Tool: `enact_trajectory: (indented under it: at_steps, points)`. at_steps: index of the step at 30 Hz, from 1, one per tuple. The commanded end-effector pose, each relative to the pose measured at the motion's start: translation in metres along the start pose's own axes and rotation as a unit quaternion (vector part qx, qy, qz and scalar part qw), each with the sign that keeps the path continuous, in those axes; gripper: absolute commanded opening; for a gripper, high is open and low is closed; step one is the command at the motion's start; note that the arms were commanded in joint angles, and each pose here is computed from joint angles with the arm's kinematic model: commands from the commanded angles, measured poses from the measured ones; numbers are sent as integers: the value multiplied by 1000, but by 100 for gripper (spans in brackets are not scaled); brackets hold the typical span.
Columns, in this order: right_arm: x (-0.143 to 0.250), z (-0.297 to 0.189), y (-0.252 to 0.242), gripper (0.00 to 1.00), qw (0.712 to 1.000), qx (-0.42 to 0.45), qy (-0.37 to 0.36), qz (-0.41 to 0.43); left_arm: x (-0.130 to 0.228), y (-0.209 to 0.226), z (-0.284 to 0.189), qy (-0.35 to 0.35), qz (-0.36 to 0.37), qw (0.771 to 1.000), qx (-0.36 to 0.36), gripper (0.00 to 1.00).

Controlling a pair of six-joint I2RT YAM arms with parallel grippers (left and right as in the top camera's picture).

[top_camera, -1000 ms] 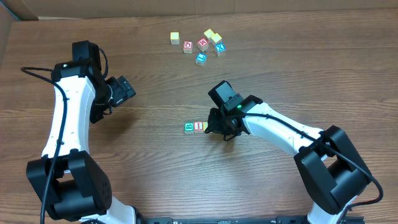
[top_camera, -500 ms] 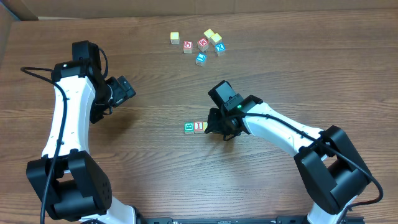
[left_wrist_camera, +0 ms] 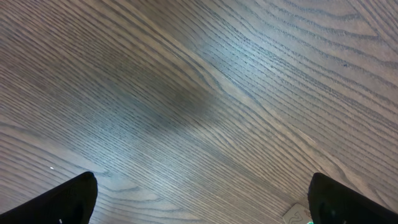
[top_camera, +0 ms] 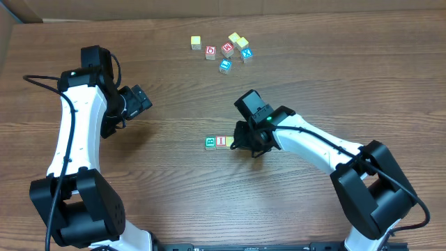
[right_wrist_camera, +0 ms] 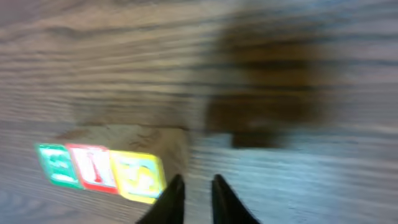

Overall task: Flip 4 blocks
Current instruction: 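Move the right gripper up to the block cluster at the top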

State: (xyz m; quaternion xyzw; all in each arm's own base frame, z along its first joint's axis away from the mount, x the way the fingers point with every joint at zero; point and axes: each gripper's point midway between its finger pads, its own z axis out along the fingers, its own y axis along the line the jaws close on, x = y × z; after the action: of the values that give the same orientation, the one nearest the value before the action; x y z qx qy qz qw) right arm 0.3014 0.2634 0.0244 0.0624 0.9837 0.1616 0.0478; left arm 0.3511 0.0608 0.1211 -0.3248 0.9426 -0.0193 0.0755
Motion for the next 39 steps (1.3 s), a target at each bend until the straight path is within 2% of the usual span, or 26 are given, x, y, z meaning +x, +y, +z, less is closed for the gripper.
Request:
enact_trajectory:
  at_steps: [1, 3, 8, 12, 14, 17, 21, 26, 33, 39]
  points:
    - [-41, -33, 5, 28, 999, -7, -38, -25, -6, -1, -11, -16, 6, 1000, 7, 100]
    - [-67, -64, 8, 43, 998, -9, -52, -28, -6, -1, -11, -16, 6, 1000, 7, 100]
    - [-128, -154, 22, 70, 991, -35, -126, -41, -6, -1, -11, -16, 6, 1000, 7, 100]
    - [-167, -209, 38, 78, 975, -70, -207, -49, -6, -1, -11, -16, 6, 1000, 7, 100]
    - [-182, -221, 45, 85, 965, -85, -242, -53, -6, -1, -11, -16, 6, 1000, 7, 100]
    - [-205, -225, 50, 88, 952, -84, -289, -58, -6, -1, -11, -16, 6, 1000, 7, 100]
    - [-225, -203, 64, 91, 943, -83, -313, -74, -6, -1, -11, -16, 6, 1000, 7, 100]
    - [-237, -140, 78, 91, 947, -83, -297, -86, -6, -1, -11, -16, 6, 1000, 7, 100]
    - [-229, -36, 77, 91, 963, -44, -247, -98, -6, -1, -11, -16, 6, 1000, 7, 100]
    - [-224, 13, 75, 91, 959, 13, -263, -106, -6, -1, -11, -16, 6, 1000, 7, 100]
